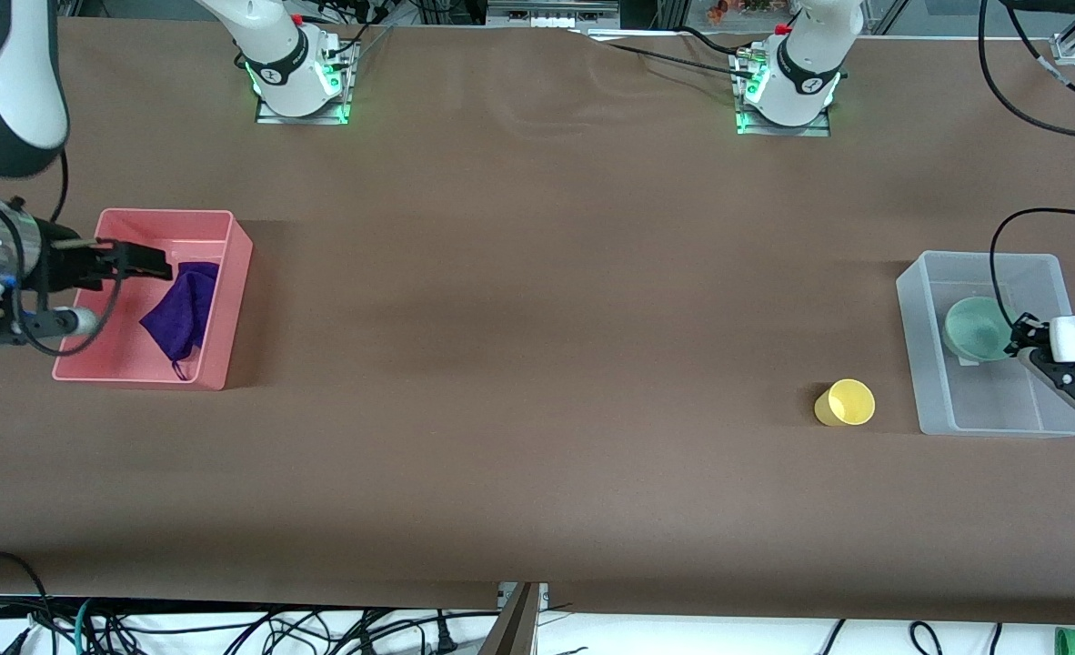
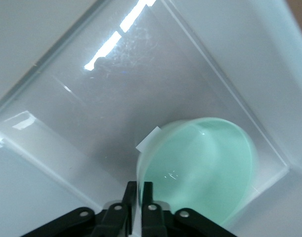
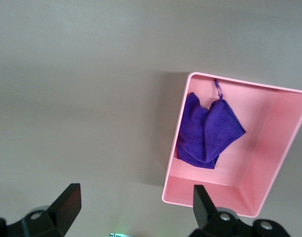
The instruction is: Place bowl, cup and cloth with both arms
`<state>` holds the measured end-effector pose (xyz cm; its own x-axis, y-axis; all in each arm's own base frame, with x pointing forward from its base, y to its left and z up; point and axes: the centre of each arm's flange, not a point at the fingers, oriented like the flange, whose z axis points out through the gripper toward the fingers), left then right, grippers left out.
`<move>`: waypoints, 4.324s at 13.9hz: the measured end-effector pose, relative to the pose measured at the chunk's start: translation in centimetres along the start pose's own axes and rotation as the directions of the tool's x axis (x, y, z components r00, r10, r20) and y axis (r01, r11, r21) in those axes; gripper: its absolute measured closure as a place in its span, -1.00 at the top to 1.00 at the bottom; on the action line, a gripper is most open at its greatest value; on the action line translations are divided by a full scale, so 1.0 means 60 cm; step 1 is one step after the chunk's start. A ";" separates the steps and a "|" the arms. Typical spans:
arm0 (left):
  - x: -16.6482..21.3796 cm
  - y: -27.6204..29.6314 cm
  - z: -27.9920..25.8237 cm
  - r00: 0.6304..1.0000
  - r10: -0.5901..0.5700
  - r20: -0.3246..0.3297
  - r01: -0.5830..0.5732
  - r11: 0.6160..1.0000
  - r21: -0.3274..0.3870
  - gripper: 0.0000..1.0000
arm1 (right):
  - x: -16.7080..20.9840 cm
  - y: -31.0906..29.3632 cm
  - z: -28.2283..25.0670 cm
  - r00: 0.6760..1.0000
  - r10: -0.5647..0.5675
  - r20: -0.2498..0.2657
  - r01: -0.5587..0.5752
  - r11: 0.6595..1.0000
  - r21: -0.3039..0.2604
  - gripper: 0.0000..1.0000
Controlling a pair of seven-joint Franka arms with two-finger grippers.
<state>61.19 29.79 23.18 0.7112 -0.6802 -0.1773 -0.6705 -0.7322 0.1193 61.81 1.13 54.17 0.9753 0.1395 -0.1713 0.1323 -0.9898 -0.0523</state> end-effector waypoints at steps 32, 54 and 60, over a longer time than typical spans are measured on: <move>0.217 0.220 -0.241 0.749 -0.633 0.194 0.651 0.757 -0.043 -0.93 | -0.036 -0.031 -0.053 0.999 -0.008 -0.042 0.005 0.997 -0.071 1.00; 0.322 0.364 -0.331 0.836 -0.548 -0.014 0.547 0.836 -0.048 1.00 | -0.036 -0.028 -0.054 0.999 0.025 -0.044 -0.029 0.997 -0.072 1.00; 0.319 0.511 -0.481 0.764 -0.636 -0.111 0.639 0.769 -0.012 1.00 | -0.036 -0.025 -0.054 0.999 0.028 -0.044 -0.031 0.997 -0.072 1.00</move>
<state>60.32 -6.68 51.68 0.9930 -0.0580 -0.1030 -0.0593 -0.9982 -0.0098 60.06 2.23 57.80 0.9855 0.1105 -0.1288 0.1145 -0.9931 0.0239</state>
